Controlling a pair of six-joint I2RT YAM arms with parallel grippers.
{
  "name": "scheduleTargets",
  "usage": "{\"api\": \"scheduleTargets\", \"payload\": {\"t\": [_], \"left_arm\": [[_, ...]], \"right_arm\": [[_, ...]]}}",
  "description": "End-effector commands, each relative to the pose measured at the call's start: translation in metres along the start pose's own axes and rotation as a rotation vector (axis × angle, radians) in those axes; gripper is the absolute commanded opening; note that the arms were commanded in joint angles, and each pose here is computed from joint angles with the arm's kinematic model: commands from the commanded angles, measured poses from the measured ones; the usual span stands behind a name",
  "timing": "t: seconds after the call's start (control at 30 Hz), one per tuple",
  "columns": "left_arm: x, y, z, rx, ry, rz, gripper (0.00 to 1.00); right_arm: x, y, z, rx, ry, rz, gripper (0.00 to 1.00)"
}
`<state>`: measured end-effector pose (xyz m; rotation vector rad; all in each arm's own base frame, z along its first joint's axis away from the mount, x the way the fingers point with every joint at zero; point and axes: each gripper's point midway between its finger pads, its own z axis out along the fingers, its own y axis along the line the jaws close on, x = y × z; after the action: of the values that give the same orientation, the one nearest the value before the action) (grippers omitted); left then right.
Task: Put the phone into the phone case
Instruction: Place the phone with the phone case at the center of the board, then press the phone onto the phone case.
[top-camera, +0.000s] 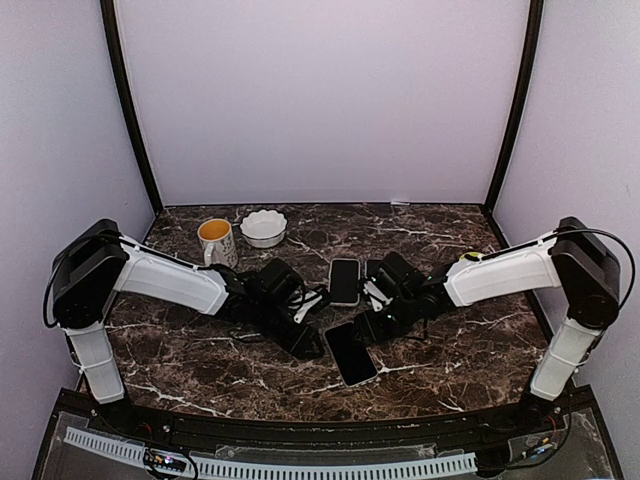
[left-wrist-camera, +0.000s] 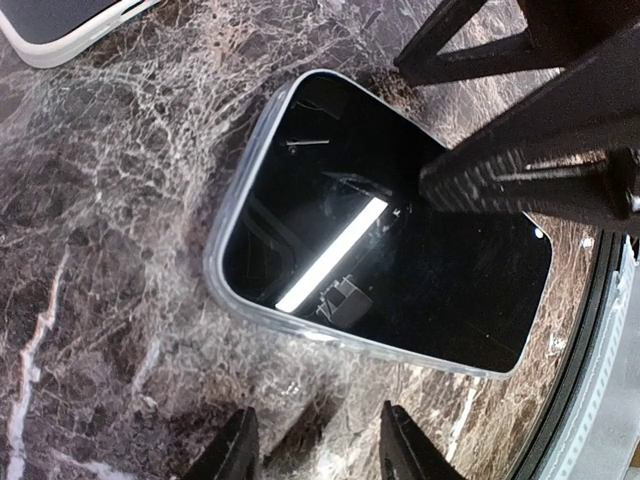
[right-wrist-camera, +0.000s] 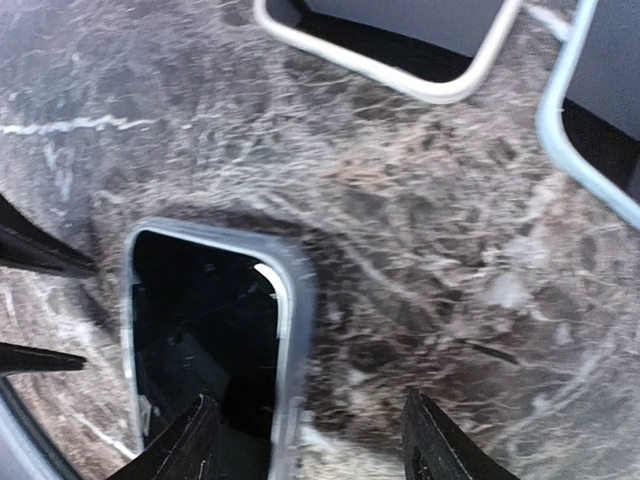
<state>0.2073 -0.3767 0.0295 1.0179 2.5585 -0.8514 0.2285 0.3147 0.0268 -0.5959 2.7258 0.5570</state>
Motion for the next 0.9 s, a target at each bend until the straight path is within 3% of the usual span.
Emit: {"api": "scheduleTargets", "payload": {"t": [0.0,0.13,0.5,0.87], "left_arm": [[-0.006,-0.004,-0.002,0.002,-0.005,0.026,0.38],[-0.003,-0.005,0.001,0.014,0.009,0.022,0.31],[0.004,0.002,0.022,0.024,0.052,0.014,0.15],[0.004,0.004,0.023,0.047,0.035,-0.009,0.11]], "right_arm": [[0.02,-0.032,0.002,0.144,0.083,-0.021,0.61],[0.014,-0.007,0.006,0.013,0.085,-0.039,0.46],[0.032,-0.004,0.023,0.006,0.132,-0.049,0.07],[0.088,0.0,0.047,0.053,0.24,-0.057,0.0]]}}
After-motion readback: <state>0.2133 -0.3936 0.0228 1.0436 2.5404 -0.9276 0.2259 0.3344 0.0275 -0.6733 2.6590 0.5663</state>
